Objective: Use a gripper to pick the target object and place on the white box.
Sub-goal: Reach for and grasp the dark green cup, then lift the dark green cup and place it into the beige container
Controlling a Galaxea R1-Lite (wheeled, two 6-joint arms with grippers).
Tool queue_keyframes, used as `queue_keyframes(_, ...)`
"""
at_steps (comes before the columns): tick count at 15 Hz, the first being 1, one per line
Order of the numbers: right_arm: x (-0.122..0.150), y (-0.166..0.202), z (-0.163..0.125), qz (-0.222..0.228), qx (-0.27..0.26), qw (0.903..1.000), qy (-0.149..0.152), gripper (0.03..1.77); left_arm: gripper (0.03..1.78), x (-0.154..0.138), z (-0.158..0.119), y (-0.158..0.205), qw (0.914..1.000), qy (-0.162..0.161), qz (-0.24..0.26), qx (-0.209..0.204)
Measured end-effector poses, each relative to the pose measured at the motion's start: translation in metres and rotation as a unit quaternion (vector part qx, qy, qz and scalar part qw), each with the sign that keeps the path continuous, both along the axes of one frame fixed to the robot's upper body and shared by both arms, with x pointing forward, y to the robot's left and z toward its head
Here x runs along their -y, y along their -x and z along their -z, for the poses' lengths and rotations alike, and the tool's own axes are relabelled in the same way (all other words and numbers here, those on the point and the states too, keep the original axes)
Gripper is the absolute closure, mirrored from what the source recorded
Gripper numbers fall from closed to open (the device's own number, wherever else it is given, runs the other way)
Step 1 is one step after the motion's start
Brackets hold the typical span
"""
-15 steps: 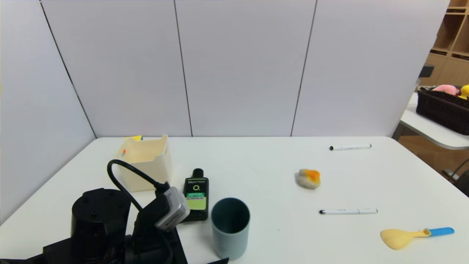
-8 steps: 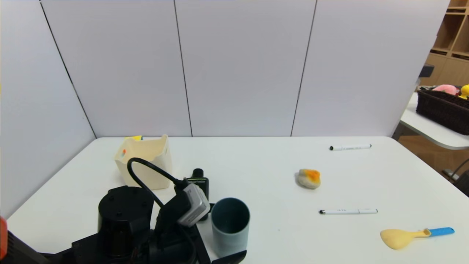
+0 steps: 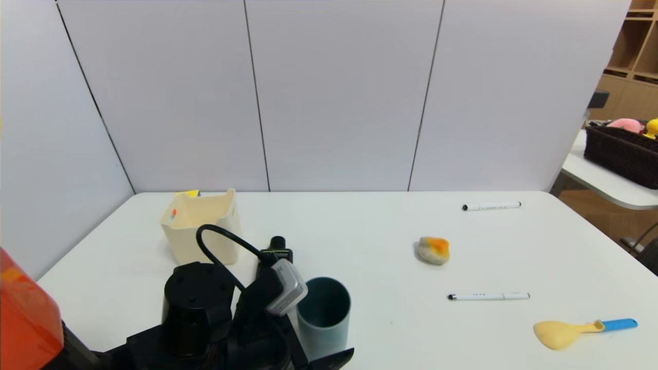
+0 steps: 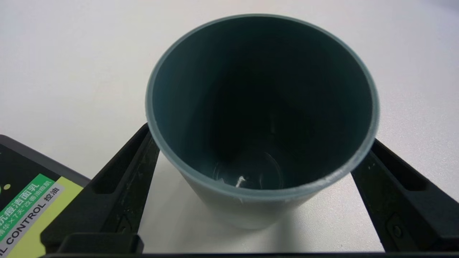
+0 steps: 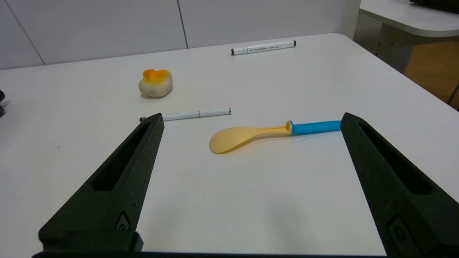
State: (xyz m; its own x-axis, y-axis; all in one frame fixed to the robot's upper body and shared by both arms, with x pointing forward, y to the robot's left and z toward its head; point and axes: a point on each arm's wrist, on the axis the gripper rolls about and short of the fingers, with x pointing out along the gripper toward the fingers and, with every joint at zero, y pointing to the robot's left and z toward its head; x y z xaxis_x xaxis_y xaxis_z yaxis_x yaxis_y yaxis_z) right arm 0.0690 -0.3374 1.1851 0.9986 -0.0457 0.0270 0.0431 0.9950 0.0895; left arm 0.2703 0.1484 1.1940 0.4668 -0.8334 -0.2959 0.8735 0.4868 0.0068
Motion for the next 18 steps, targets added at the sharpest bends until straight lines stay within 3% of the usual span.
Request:
queue_keyframes(8, 0.0000, 0.0000, 0.0000, 0.000, 0.000, 1.0000, 0.000, 0.10, 0.12, 0.0063, 0.0060, -0.0071, 0.9999, 0.005, -0.013, 0.008)
queue_keyframes(11, 0.0000, 0.0000, 0.0000, 0.000, 0.000, 1.0000, 0.000, 0.10, 0.58, 0.0067, 0.0076, -0.0077, 0.9999, 0.003, -0.013, 0.007)
queue_keyframes(18, 0.0000, 0.0000, 0.0000, 0.000, 0.000, 1.0000, 0.000, 0.10, 0.64, 0.0083, 0.0028, -0.0100, 0.9991, 0.017, -0.024, 0.030)
